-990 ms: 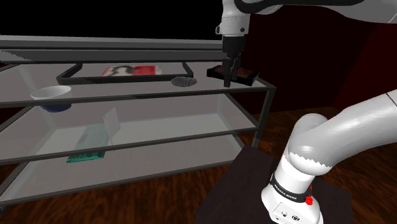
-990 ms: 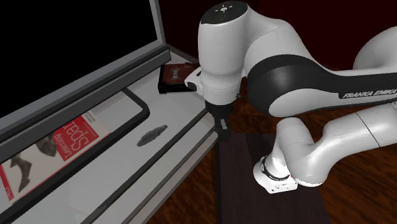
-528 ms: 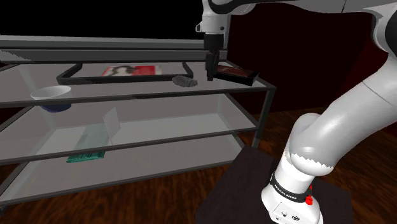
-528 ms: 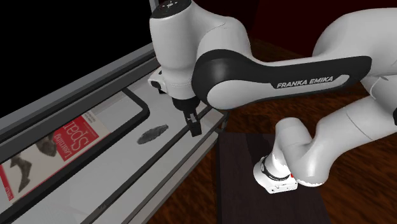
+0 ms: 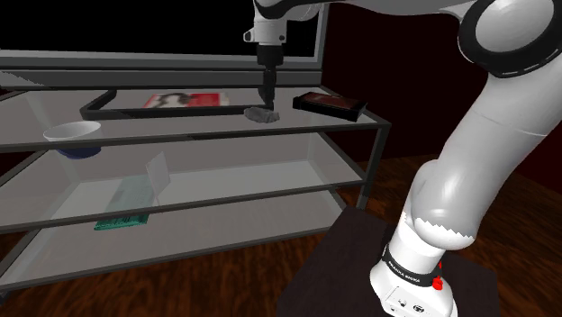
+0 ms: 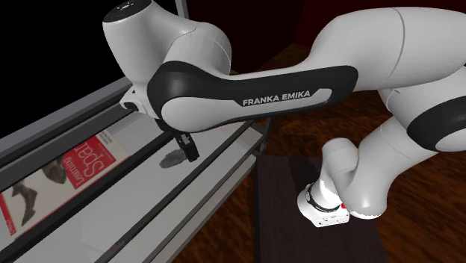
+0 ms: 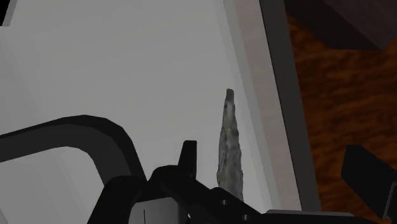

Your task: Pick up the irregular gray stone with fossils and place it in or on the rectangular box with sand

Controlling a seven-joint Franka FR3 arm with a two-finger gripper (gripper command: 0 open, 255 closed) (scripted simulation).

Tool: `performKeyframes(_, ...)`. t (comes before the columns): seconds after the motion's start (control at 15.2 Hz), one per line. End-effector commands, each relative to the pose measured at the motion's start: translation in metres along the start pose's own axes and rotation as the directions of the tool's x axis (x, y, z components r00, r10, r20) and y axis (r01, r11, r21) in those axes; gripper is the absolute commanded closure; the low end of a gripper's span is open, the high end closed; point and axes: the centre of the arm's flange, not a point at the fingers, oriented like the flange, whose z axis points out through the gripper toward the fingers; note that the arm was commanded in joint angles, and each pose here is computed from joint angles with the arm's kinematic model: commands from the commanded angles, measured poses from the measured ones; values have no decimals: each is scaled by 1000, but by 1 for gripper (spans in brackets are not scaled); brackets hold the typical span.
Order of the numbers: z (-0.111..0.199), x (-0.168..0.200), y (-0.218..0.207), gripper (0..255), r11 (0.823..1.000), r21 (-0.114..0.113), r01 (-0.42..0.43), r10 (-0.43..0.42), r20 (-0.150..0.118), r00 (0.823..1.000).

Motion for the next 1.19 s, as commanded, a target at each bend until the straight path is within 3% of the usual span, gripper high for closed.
performKeyframes(0.0, 1, 23, 9, 0, 998, -1, 61, -61, -6, 998)
performKeyframes(0.53, 40, 26, 10, 0, 998, -1, 66, -66, -7, 998)
performKeyframes(1.06, 40, 26, 10, 0, 998, -1, 66, -66, -7, 998)
performKeyframes(1.12, 40, 26, 10, 255, 998, -1, 66, -66, -7, 998)
